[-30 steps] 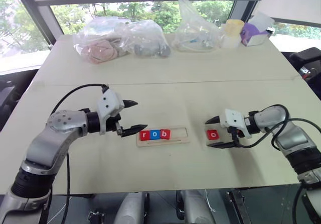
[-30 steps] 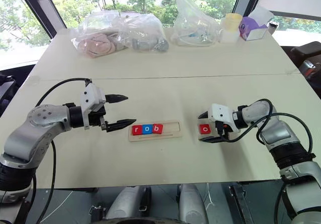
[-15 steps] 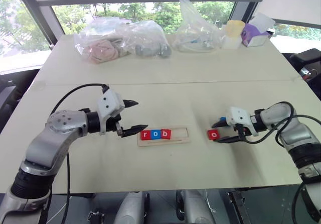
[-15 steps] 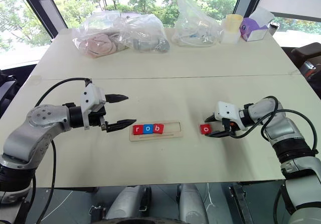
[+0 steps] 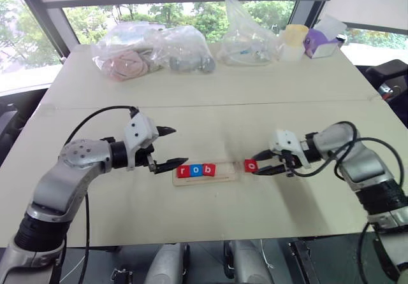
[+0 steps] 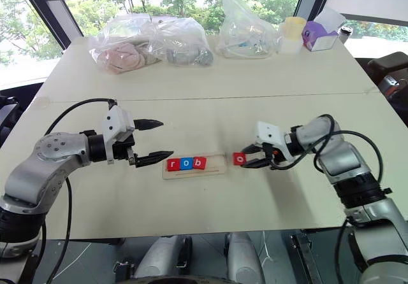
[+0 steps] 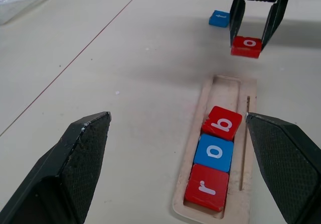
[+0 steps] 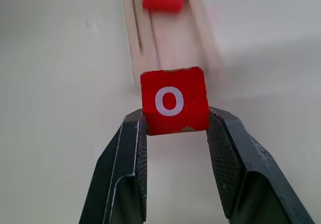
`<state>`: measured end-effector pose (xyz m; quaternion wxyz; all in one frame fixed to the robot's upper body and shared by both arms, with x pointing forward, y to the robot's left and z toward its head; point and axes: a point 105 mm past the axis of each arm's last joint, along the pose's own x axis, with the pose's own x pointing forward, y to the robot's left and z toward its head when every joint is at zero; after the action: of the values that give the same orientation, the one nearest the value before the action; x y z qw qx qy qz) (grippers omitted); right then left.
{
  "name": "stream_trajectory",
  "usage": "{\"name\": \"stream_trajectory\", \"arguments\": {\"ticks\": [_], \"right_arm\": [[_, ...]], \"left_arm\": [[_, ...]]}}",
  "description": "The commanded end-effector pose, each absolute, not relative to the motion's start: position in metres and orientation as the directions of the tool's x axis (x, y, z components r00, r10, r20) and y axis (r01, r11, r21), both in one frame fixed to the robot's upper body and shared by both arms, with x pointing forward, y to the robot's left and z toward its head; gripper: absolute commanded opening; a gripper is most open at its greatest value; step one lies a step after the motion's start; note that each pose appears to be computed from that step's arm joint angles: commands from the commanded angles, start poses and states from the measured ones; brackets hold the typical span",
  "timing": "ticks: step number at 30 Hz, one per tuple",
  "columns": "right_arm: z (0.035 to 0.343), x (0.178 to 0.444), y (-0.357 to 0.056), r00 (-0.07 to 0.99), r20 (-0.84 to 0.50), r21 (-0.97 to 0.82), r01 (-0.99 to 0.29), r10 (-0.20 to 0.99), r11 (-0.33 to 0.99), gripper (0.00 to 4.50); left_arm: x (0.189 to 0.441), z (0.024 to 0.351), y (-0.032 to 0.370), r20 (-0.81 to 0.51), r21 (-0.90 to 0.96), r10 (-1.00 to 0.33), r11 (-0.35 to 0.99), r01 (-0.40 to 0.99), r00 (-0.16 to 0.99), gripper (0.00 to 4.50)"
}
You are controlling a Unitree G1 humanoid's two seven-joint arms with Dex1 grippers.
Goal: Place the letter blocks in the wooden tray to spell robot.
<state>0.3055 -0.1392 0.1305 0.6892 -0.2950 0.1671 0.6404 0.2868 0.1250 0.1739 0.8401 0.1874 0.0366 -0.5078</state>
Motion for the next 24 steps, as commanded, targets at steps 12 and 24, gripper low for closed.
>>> {"name": "stream_trajectory", "arguments": {"ticks": [12, 24], "right_arm": [[0.113, 0.317, -0.108, 0.116, -0.652, -0.233, -0.971, 0.75, -0.053, 1.12], [0.114, 0.315, -0.097, 0.096, -0.647, -0.23, -0.971, 0.756, -0.073, 1.12]], "left_arm": [[0.282, 0.184, 0.126, -0.216, 0.307, -0.835, 0.434, 0.847, 0.506, 4.5], [0.281, 0.184, 0.125, -0.211, 0.302, -0.833, 0.442, 0.845, 0.512, 4.5]]}}
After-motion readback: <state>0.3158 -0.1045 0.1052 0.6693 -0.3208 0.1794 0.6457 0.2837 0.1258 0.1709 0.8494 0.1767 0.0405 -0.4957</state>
